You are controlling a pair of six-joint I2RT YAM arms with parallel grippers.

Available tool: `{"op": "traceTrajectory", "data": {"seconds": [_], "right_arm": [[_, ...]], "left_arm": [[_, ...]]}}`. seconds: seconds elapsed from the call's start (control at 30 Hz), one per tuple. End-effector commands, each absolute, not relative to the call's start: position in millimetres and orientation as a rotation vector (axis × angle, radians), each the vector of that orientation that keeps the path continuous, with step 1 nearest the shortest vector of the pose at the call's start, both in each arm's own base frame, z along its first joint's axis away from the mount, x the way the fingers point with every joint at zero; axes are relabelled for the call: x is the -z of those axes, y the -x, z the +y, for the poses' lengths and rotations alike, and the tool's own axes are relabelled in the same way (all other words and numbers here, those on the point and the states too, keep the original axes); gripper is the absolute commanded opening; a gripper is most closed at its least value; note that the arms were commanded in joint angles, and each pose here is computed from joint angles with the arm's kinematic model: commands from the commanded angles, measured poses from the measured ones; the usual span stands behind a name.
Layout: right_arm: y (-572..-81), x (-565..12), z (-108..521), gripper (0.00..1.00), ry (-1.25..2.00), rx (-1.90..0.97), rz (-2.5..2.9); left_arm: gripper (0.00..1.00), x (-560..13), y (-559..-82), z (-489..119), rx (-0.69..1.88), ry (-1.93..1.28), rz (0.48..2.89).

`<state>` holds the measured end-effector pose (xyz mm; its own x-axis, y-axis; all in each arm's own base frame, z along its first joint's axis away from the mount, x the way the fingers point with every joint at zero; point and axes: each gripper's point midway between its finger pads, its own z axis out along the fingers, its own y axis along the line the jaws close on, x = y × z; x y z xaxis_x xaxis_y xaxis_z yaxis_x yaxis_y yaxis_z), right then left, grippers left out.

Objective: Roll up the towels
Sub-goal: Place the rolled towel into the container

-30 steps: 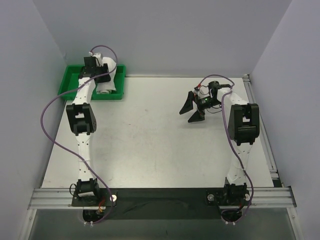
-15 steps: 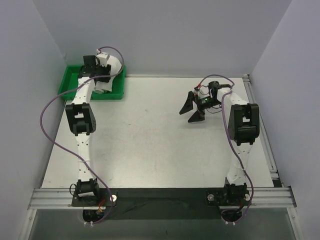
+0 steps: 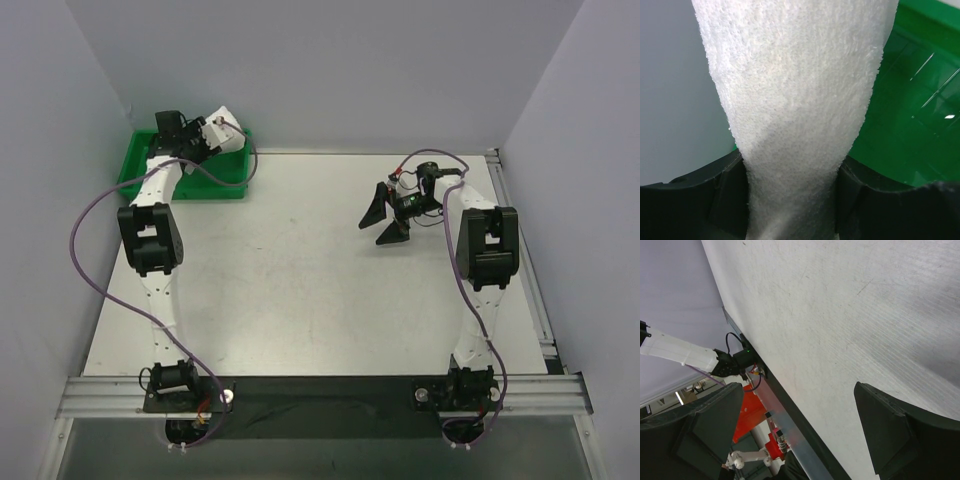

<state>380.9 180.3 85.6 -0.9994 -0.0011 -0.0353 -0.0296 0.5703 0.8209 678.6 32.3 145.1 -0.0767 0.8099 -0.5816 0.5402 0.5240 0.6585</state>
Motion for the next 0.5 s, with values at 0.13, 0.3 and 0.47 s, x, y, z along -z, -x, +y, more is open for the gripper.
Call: {"op": "traceTrajectory", "data": {"seconds": [0.13,0.3,0.47], "right_arm": [[-373.1,-93.9,180.9,1.00,0.035,-1.470,2.757],[-372.9,-90.1,181.2,1.00,0.029,-1.468,2.767],[-372.8,-87.9,179.1,1.00,0.022,-1.456,2.776]], "left_arm": [[0.00,-169.6,-704.0,34.7,-0.540,-1.384,1.431],[0.00,-151.3,-710.0,36.0,-0.552,-1.433,1.408],[0.00,-130.1,-710.8,35.8,-0.553,-1.485,1.403]]}}
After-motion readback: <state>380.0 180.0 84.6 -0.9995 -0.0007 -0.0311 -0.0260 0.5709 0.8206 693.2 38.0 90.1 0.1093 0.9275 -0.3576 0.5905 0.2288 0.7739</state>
